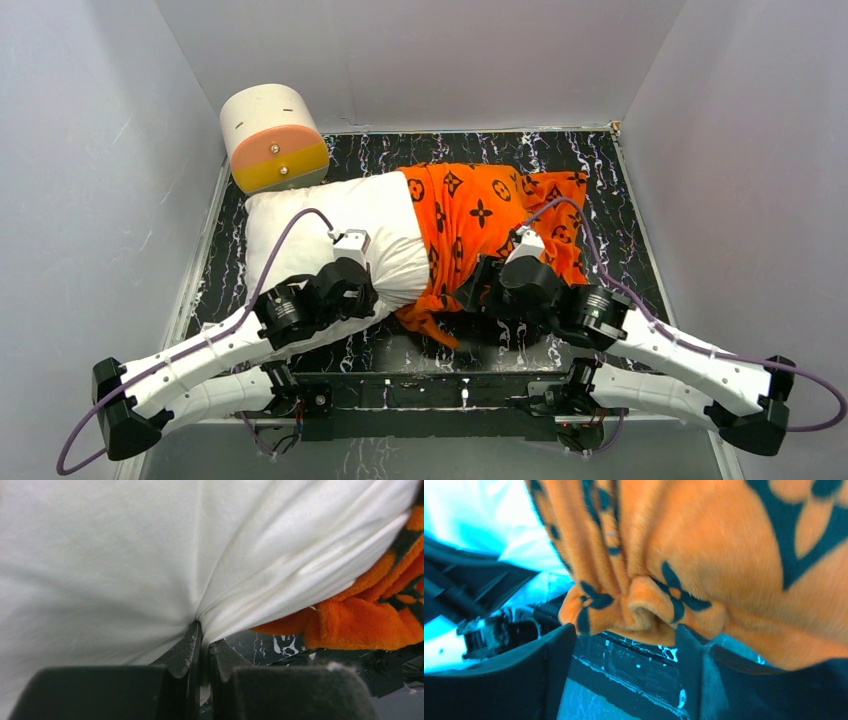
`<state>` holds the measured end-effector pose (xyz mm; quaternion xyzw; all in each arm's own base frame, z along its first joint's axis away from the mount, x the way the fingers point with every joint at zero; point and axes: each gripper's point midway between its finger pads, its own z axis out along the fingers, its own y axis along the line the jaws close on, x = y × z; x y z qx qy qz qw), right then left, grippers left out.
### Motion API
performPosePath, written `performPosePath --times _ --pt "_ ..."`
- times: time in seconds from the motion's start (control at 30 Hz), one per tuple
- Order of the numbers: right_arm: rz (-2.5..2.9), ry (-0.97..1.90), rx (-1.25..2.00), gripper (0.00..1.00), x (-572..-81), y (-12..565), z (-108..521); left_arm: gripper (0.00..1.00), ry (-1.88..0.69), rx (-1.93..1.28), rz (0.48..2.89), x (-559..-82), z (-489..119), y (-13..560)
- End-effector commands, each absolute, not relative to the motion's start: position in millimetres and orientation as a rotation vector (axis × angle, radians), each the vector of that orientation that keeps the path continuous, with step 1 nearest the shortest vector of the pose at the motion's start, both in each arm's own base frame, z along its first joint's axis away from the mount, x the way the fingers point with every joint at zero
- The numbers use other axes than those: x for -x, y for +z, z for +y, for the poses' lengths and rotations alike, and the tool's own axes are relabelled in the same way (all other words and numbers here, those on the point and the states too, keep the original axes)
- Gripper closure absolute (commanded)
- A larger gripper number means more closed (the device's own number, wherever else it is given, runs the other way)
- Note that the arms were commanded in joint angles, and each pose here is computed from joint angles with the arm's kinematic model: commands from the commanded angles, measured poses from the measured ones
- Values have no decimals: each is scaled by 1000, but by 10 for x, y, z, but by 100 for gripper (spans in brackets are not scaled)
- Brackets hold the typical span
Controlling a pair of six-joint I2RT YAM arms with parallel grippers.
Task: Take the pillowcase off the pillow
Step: Remove the pillow from the pillowcase.
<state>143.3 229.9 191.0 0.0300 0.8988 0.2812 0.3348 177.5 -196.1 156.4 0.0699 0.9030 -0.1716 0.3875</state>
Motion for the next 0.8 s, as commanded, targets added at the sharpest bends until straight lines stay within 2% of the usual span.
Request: performPosePath --times 0.0,0.03,0.1,0.27,0.5,0.53,0.63,0.7,0.73,0.77 --pt "2257 958 14 9 -1322 2085 2445 100 -336 -184 2332 -1770 -1774 1562" --pt "2263 974 20 4 -1298 2036 2460 100 -337 -184 2334 -1778 -1792 1562" --pt "2269 1018 31 2 -1260 1939 2527 100 -338 -177 2341 -1782 -1811 1567" --pt "2257 1120 27 1 -1279 1855 2790 100 -400 -187 2343 -1742 -1880 1572" --pt "2083 1343 -254 4 -1550 1923 3117 100 -396 -206 2358 -1690 -1838 1597" --pt "2055 1347 -297 12 -1602 1906 3105 100 -405 -204 2359 -1676 -1837 1594" --pt "2016 1270 -373 44 -1746 1861 3010 100 -416 -192 2354 -1668 -1827 1625" --pt "2035 1097 -373 84 -1843 1845 2831 100 -373 -170 2338 -1695 -1741 1675" --pt "2039 979 -390 91 -1911 1820 2680 100 -342 -146 2327 -1718 -1676 1709" --pt "2043 884 -398 94 -1952 1851 2541 100 -305 -117 2314 -1738 -1594 1730"
